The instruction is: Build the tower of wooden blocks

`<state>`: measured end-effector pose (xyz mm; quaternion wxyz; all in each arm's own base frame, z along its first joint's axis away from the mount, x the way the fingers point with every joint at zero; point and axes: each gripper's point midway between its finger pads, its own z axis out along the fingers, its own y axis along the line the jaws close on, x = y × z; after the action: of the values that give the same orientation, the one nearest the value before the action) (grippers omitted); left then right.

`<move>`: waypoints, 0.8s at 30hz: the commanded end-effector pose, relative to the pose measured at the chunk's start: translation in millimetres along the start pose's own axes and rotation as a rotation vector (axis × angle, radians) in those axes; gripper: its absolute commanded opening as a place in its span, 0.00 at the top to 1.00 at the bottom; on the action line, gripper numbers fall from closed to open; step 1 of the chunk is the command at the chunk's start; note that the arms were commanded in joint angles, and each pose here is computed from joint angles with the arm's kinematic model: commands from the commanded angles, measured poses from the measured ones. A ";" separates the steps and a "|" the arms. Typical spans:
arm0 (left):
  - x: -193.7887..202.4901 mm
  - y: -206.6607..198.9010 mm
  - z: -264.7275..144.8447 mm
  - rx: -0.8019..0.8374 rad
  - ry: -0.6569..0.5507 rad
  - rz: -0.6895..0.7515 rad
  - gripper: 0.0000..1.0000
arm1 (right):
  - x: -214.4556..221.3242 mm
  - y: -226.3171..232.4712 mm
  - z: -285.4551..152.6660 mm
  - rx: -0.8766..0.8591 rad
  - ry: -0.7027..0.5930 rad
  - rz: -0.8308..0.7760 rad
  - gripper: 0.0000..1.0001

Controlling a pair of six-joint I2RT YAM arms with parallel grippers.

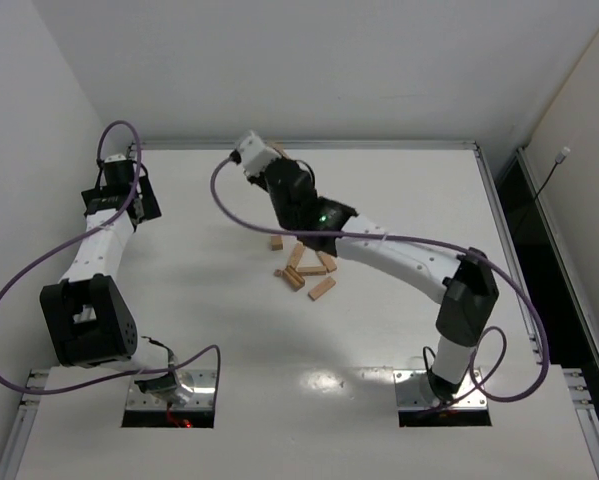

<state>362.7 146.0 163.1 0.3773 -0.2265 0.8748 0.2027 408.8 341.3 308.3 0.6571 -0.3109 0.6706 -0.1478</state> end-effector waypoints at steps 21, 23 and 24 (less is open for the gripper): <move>7.8 -36.9 0.1 0.147 -0.007 0.050 0.00 | 327.0 -152.5 85.9 -0.249 0.731 0.767 1.00; 11.5 -41.4 2.5 0.153 0.005 0.061 0.00 | 342.5 -162.8 91.2 -0.231 0.737 0.789 1.00; 10.6 -42.6 4.7 0.152 0.007 0.062 0.00 | 359.3 -171.0 89.1 -0.209 0.759 0.805 1.00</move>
<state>370.5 112.7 143.0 0.3730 -0.1760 0.8988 0.1484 540.7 4.7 105.5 0.3180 -0.0219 0.9470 0.0403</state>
